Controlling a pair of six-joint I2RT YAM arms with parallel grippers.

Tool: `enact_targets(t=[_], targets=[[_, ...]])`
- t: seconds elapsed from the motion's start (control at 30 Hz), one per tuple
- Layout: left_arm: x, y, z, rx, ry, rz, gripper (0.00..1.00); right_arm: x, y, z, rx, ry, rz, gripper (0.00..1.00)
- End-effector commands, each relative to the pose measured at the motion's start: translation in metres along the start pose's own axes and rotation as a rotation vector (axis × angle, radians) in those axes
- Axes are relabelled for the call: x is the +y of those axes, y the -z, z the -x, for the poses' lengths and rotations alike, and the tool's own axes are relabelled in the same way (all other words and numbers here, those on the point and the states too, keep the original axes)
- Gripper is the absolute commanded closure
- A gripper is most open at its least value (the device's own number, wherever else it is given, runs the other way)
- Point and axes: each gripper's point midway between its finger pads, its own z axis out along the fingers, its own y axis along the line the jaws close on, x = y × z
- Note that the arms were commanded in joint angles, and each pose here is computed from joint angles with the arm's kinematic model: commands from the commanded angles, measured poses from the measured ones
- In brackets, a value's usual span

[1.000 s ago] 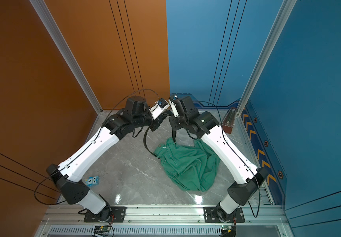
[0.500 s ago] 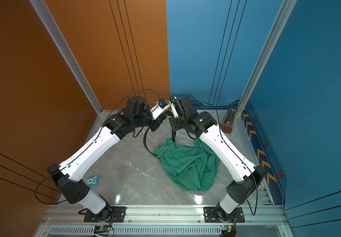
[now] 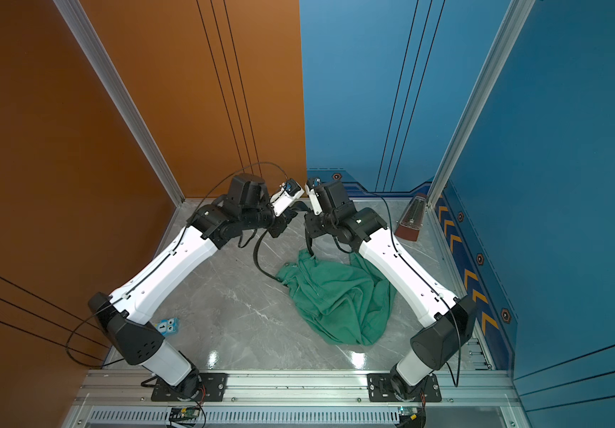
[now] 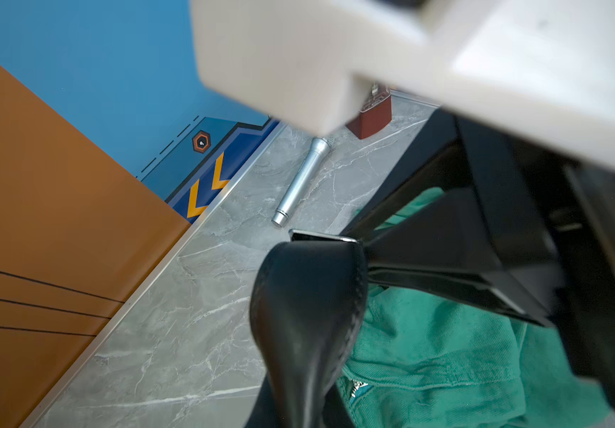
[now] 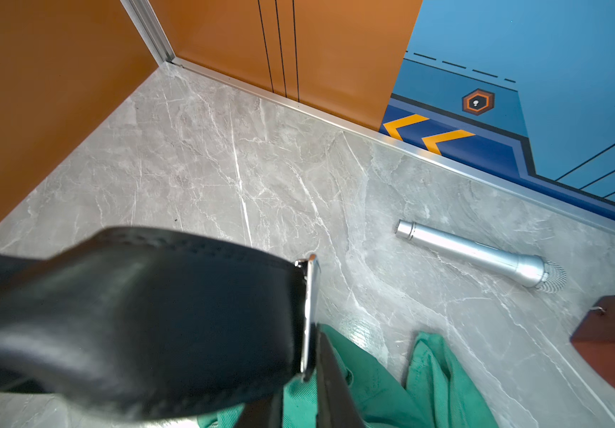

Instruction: Remove the belt from the trousers

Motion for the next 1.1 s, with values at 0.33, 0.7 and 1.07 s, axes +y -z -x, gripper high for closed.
enact_targets(t=[0.33,0.7,1.07], targets=[[-0.006,0.072,0.081,-0.301,-0.050,-0.046,1.00,-0.045,-0.053,-0.076,0.223,-0.127,-0.076,0.86],[-0.009,0.042,0.056,-0.218,-0.014,-0.065,1.00,-0.038,-0.027,-0.041,0.116,-0.118,-0.077,0.83],[-0.011,0.034,0.050,-0.201,-0.011,-0.079,1.00,-0.035,-0.019,-0.030,0.083,-0.097,-0.094,0.90]])
